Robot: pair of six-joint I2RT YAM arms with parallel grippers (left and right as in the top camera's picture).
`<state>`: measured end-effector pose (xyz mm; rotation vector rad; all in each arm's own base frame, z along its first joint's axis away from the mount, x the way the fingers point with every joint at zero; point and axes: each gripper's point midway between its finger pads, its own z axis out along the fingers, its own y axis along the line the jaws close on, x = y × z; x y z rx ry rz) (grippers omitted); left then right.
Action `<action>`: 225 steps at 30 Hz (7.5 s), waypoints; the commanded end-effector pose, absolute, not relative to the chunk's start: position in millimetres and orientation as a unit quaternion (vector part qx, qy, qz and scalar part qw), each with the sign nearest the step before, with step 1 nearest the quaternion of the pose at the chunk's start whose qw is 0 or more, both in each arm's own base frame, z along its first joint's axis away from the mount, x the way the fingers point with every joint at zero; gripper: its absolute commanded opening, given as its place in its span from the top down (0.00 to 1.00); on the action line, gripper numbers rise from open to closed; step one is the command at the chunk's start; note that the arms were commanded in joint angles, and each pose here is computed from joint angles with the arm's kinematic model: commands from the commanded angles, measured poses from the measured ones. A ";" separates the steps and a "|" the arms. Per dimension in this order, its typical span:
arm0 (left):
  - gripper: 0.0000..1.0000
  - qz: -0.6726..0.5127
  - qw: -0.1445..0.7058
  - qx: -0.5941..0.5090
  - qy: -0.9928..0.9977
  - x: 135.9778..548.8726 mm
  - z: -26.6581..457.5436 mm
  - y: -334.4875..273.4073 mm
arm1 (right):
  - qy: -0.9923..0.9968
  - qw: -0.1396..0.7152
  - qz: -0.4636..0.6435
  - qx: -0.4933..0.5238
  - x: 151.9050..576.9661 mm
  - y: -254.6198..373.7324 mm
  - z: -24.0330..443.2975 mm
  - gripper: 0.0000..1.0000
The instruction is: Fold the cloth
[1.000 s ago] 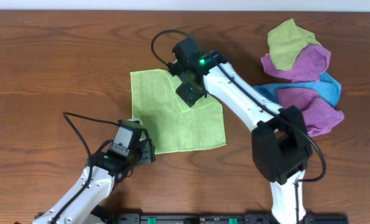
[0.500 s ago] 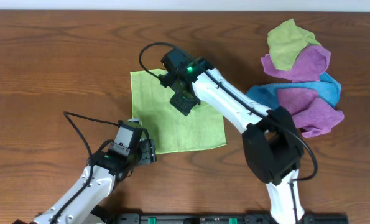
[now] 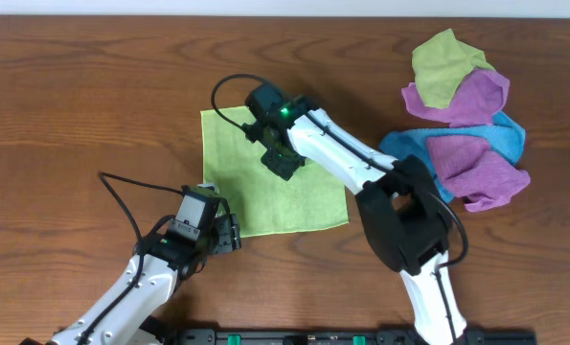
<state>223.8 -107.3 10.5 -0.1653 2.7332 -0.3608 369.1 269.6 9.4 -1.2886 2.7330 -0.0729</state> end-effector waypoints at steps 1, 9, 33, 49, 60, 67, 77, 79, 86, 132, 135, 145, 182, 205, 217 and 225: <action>0.27 -0.117 0.187 -0.062 0.973 223.0 6.8 -102.3 | 0.898 0.053 -0.028 -0.436 366.7 275.7 -1.6 0.64; 0.27 -0.117 0.186 -0.062 0.974 222.4 6.5 -102.2 | 0.902 0.056 -0.030 -0.427 368.2 276.2 -2.0 0.99; 0.28 -0.105 0.157 -0.067 0.980 209.2 0.4 -97.1 | 0.916 0.146 -0.081 -0.366 434.9 260.8 59.9 0.99; 0.27 -0.116 0.137 -0.085 0.980 201.8 -1.4 -99.9 | 0.971 0.175 -0.128 -0.100 503.0 124.6 64.4 0.01; 0.23 -0.122 0.153 -0.071 0.978 212.7 8.8 -104.5 | 0.977 0.099 -0.103 -0.160 450.6 154.7 69.4 0.01; 0.18 -0.059 0.195 -0.053 0.978 240.6 37.0 -81.9 | 0.982 0.120 -0.041 -0.138 437.1 147.1 126.5 0.01; 0.17 -0.117 0.165 -0.069 0.977 240.4 37.5 -76.8 | 0.983 0.041 0.077 -0.163 374.4 126.5 162.1 0.07; 0.16 -0.146 0.159 -0.062 0.974 239.8 39.6 -82.4 | 0.978 0.020 0.116 -0.172 357.9 130.6 156.5 0.12; 0.10 -0.152 0.161 -0.067 0.973 242.2 40.5 -78.7 | 0.991 0.057 0.046 -0.114 323.0 90.0 168.2 0.02; 0.11 -0.368 0.138 -0.153 0.907 231.6 43.0 -71.6 | 0.938 0.040 0.342 -0.031 257.0 135.5 42.0 0.23; 0.12 -0.377 0.117 -0.157 0.905 229.0 35.1 -74.5 | 0.937 0.035 0.347 -0.030 260.2 137.3 34.0 0.26; 0.15 -0.408 0.076 -0.164 0.895 224.5 21.3 -83.5 | 0.935 0.026 0.354 -0.025 265.0 139.8 18.3 0.29; 0.94 -0.448 0.063 -0.188 0.872 230.2 21.0 -91.4 | 0.932 -0.032 0.361 -0.008 250.7 155.0 12.5 0.99; 0.94 -0.361 0.311 -0.141 0.868 372.2 93.2 -70.1 | 0.929 0.212 0.303 -0.006 382.9 162.8 89.7 0.98; 0.95 -0.368 0.362 -0.165 0.841 425.9 87.5 -60.2 | 0.925 0.230 0.301 -0.022 453.1 176.0 87.0 0.99; 0.94 -0.371 0.363 -0.162 0.839 472.0 82.1 -57.2 | 0.923 0.248 0.293 -0.022 490.5 179.4 83.8 0.98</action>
